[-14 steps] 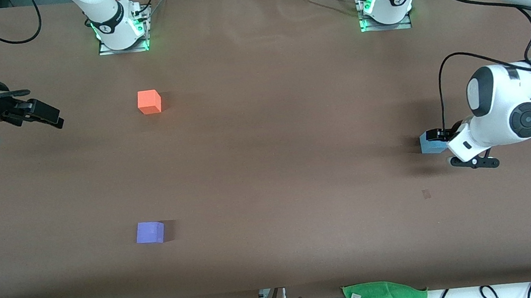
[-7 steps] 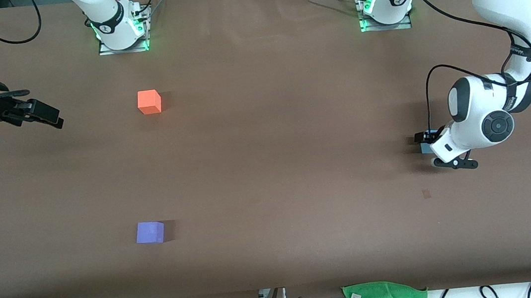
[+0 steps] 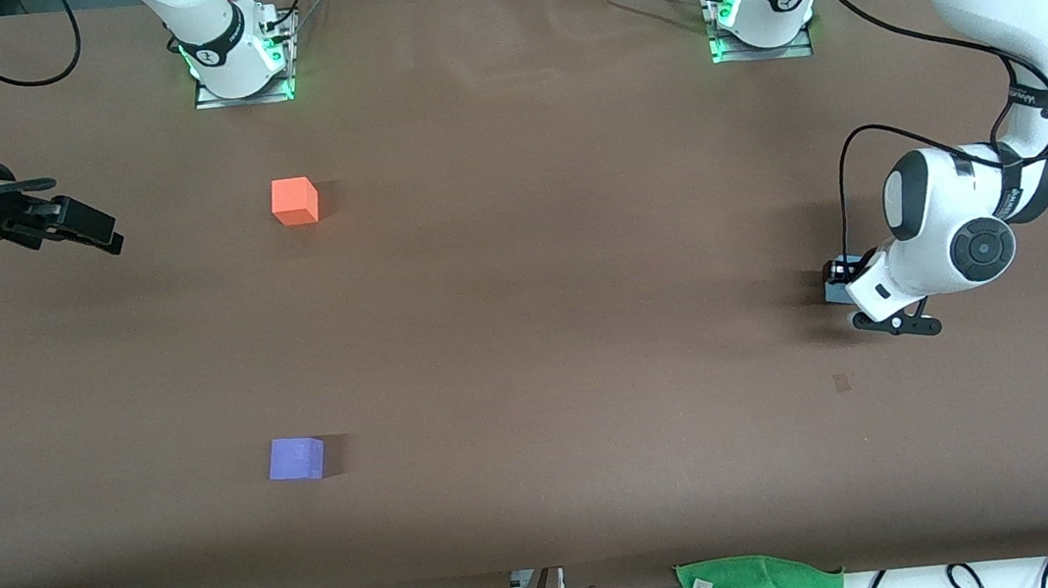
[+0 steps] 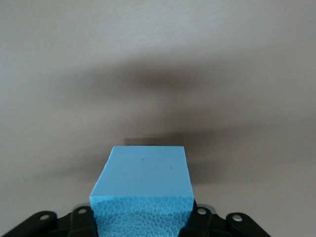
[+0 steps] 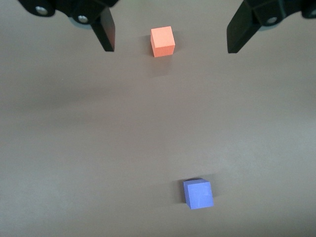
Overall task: Place blue block between orange and purple blocks
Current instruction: 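Carry the blue cube with the left gripper toward the table middle, then release the blue cube with the left gripper while the right gripper approaches, then lower the right gripper onto the blue cube while the left gripper withdraws, then close the right gripper on the blue cube and lift it, then carry the blue cube with the right gripper toward the orange cube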
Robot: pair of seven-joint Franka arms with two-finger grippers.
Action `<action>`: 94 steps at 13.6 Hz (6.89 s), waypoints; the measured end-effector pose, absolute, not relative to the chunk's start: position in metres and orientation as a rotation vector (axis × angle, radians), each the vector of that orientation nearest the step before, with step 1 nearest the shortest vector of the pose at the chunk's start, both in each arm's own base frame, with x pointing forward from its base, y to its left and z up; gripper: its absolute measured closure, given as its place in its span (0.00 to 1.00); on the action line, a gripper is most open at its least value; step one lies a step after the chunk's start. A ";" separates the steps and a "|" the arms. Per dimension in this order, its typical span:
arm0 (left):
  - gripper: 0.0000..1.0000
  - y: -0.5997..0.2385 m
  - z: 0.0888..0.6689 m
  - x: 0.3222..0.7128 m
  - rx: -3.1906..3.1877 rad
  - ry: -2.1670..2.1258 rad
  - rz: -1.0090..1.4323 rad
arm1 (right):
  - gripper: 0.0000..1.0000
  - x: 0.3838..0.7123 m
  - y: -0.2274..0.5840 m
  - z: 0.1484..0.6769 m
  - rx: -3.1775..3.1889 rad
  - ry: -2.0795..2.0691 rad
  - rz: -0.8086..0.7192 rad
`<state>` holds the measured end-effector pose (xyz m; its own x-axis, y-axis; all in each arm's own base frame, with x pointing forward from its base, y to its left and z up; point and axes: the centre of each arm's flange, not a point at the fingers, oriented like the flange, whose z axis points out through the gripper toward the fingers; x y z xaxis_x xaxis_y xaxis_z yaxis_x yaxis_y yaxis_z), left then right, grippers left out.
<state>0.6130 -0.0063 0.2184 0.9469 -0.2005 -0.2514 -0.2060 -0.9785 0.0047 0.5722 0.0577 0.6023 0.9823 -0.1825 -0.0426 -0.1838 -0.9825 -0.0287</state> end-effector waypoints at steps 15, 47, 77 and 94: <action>0.42 -0.420 0.237 0.552 -3.188 0.205 0.365 | 0.00 0.573 0.054 0.603 -3.093 0.297 0.048; 0.00 -0.046 0.555 0.605 -3.137 -0.213 0.219 | 0.00 0.624 0.296 0.369 -3.007 0.106 0.089; 0.00 -0.066 0.575 0.547 -3.136 -0.100 0.008 | 0.45 0.532 0.522 0.218 -3.058 0.055 -0.179; 0.00 -0.069 0.572 0.544 -3.131 -0.092 0.038 | 0.45 0.531 0.122 0.225 -3.131 -0.028 0.106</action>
<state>0.5442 -0.0690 0.5717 0.9980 0.0585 -0.0237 0.0583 -0.9982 -0.0100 0.5311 0.1216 0.2251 0.9976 0.0180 -0.0675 0.0174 -0.9998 -0.0088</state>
